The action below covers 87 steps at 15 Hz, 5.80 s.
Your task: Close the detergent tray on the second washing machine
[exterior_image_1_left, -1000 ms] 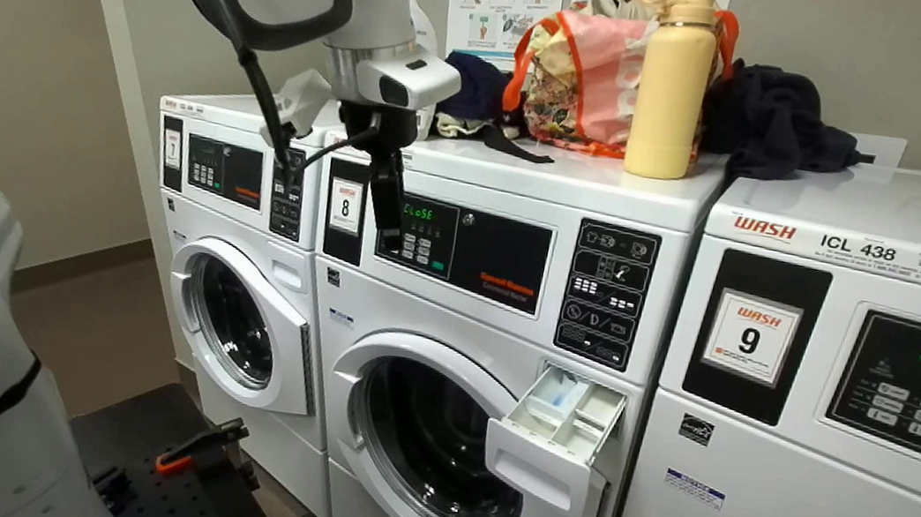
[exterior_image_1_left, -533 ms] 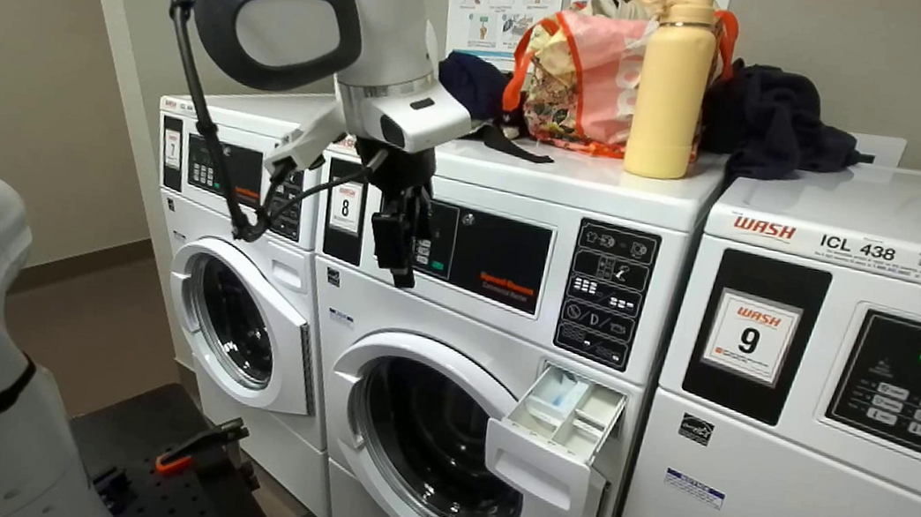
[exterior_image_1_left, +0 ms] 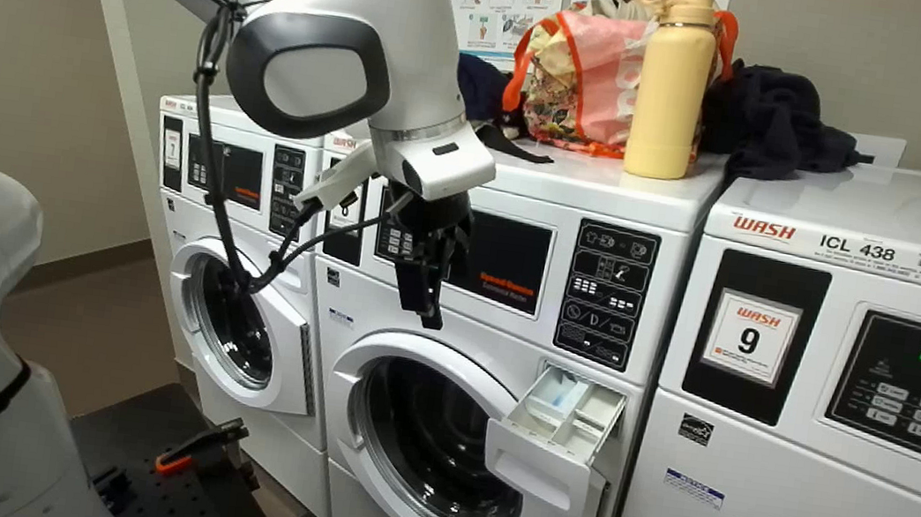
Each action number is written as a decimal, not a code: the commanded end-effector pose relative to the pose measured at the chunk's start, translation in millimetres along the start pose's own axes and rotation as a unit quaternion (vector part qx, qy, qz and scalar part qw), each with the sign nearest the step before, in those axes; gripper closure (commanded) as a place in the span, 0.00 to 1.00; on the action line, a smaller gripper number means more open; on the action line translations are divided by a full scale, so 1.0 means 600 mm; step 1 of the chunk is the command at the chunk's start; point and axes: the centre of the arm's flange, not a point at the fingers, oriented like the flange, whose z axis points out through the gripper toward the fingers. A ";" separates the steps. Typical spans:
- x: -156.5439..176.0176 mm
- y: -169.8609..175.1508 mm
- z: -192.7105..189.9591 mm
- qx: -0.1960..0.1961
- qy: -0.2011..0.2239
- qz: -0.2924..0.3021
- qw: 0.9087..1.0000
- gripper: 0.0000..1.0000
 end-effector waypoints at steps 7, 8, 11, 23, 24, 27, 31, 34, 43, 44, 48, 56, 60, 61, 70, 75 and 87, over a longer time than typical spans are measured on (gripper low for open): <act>0.049 0.046 0.099 -0.021 -0.005 0.069 0.997 0.00; 0.053 0.053 0.106 -0.020 -0.004 0.075 0.997 0.00; 0.064 0.065 0.128 -0.018 0.003 0.094 0.995 0.00; 0.060 0.094 0.224 -0.045 0.008 0.175 0.984 0.00; 0.059 0.090 0.222 -0.037 0.008 0.184 0.982 0.00; 0.058 0.079 0.212 -0.030 0.003 0.177 0.984 0.00; 0.043 0.057 0.188 -0.011 0.008 0.176 0.984 0.00; 0.025 0.050 0.174 -0.027 0.020 0.177 0.984 0.00; 0.049 0.068 0.201 -0.070 0.035 0.228 0.971 0.00; 0.055 0.072 0.208 -0.075 0.035 0.233 0.969 0.00; 0.085 0.092 0.250 -0.095 0.024 0.248 0.964 0.00; 0.145 0.099 0.331 -0.120 0.003 0.283 0.952 0.00; 0.161 0.094 0.362 -0.121 -0.006 0.299 0.947 0.00; 0.164 0.093 0.367 -0.118 -0.007 0.302 0.946 0.00; 0.175 0.101 0.370 -0.068 -0.032 0.314 0.947 0.00; 0.177 0.109 0.371 -0.027 -0.043 0.312 0.949 0.00; 0.204 0.048 0.378 0.063 -0.041 0.290 0.954 0.00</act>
